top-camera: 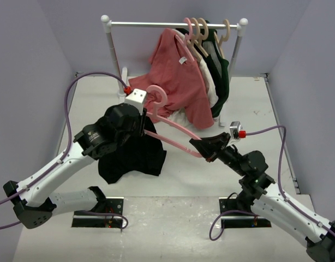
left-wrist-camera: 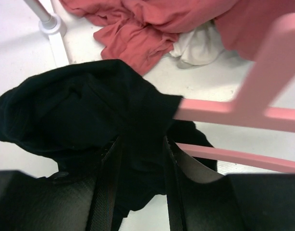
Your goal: Place the t-shirt on the hanger
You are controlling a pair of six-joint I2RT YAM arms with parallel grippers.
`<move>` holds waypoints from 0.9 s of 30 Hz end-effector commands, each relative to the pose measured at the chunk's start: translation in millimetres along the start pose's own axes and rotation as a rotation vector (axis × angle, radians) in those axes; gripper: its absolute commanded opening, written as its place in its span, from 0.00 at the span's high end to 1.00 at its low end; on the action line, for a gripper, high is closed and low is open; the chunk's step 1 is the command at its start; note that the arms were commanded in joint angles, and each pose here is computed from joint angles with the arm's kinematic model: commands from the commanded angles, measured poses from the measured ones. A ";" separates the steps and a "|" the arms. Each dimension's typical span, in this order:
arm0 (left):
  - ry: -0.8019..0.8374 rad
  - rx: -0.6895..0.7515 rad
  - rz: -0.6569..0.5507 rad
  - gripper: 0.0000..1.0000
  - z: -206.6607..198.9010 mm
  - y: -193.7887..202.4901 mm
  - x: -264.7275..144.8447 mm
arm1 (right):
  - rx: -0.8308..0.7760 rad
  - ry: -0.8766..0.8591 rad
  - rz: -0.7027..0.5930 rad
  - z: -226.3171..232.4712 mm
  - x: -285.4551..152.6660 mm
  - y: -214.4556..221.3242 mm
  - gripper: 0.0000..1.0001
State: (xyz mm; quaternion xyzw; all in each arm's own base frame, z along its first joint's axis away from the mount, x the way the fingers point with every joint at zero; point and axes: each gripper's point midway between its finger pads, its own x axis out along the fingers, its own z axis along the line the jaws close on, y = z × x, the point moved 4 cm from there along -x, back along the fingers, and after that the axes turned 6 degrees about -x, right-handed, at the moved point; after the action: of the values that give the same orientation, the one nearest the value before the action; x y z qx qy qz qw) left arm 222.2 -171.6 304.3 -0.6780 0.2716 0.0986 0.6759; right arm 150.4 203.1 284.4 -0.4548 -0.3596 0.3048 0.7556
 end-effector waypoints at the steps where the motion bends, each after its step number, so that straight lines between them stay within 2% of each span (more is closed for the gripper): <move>1: -0.015 -0.051 -0.040 0.62 6.4 -8.7 11.5 | -0.011 -0.080 -0.131 22.5 1.3 -44.5 1.00; 3: -0.026 -0.056 -0.042 0.65 9.1 -9.4 13.9 | -0.011 -0.085 -0.127 23.5 1.2 -44.7 1.00; 6: -0.009 -0.059 -0.046 0.77 7.3 -9.6 17.4 | -0.008 -0.091 -0.123 24.4 1.8 -44.5 1.00; 7: -0.001 -0.058 -0.048 0.82 6.2 -10.2 17.4 | -0.008 -0.091 -0.123 24.3 2.1 -44.6 1.00; 8: 0.012 -0.059 -0.052 0.94 4.1 -11.6 17.6 | -0.007 -0.089 -0.122 23.6 2.7 -44.2 1.00; 10: 0.027 -0.055 -0.053 1.00 2.2 -12.6 17.4 | -0.005 -0.084 -0.117 22.5 3.9 -42.3 1.00; 16: 0.179 -0.025 -0.056 1.00 -16.1 -17.9 9.8 | 0.001 -0.068 -0.090 15.7 11.8 -32.2 1.00; 23: 0.573 0.030 -0.039 1.00 -59.7 -41.6 -41.2 | 0.031 -0.075 -0.047 9.4 31.8 -18.2 1.00; 25: 0.651 0.048 -0.060 1.00 -65.9 -51.8 -59.8 | 0.060 -0.040 -0.022 2.9 39.4 -12.4 1.00; 27: 0.665 0.059 -0.077 1.00 -65.2 -58.7 -71.0 | 0.098 0.077 -0.058 -12.7 44.3 -16.3 1.00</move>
State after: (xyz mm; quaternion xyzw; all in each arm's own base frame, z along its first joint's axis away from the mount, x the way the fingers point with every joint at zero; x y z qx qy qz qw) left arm 206.6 -209.6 331.8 -0.6719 0.4200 -0.0284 0.6094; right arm 170.6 227.7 265.7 -0.4526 -0.3239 0.3461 0.7553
